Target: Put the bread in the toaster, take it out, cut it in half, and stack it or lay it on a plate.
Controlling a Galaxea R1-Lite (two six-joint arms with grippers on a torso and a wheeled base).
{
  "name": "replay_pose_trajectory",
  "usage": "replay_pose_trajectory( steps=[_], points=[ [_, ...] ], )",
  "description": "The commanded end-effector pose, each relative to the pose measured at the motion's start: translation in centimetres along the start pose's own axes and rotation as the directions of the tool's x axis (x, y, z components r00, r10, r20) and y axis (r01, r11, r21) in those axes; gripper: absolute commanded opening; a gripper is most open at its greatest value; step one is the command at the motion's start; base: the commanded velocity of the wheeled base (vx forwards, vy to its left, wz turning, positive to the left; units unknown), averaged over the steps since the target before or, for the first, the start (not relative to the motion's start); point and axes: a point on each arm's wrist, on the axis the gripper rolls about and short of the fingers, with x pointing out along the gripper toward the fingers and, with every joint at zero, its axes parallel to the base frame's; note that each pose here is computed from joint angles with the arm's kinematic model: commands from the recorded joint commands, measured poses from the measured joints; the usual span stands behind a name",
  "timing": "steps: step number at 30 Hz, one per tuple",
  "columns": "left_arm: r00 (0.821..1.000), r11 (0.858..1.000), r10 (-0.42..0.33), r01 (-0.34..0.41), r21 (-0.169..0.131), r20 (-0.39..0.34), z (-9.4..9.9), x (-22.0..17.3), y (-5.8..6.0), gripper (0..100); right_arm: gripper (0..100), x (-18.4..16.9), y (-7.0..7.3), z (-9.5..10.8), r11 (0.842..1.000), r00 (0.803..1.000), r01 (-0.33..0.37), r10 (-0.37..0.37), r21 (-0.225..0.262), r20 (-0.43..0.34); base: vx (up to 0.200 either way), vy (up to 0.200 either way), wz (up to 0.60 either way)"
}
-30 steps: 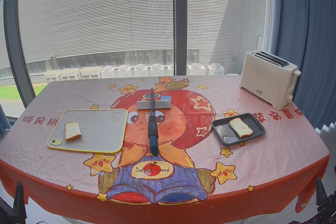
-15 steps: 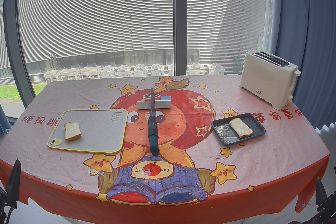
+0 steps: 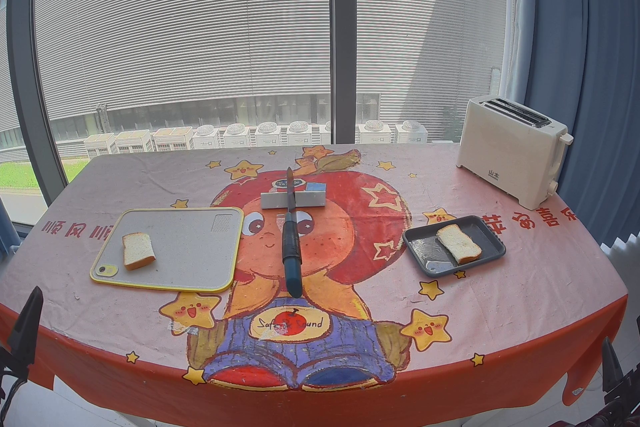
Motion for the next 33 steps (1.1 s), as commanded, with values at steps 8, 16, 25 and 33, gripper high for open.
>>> replay_pose_trajectory(
  steps=[8,16,25,33],
  points=[
    [0.998,1.000,-0.011,0.010,-0.003,-0.057,0.8,1.8,0.2,100,100,0.0,0.0,-0.5,1.000,1.000,0.000,0.000,0.000,0.001,0.000,0.000,0.00],
    [0.995,0.999,-0.048,0.048,0.003,-0.089,2.1,3.7,0.5,100,100,0.0,0.0,-0.5,1.000,1.000,0.000,0.000,0.000,0.001,0.000,0.000,0.00],
    [0.992,0.999,-0.053,0.053,-0.002,-0.114,4.2,6.5,1.0,100,100,0.0,0.0,-0.5,1.000,1.000,0.000,0.000,0.000,0.001,0.000,0.000,0.00],
    [0.987,0.998,-0.056,0.056,-0.007,-0.147,4.8,8.4,1.2,100,100,0.0,0.0,-0.5,1.000,1.000,0.000,0.000,0.000,0.001,0.000,0.000,0.00]
  ],
)
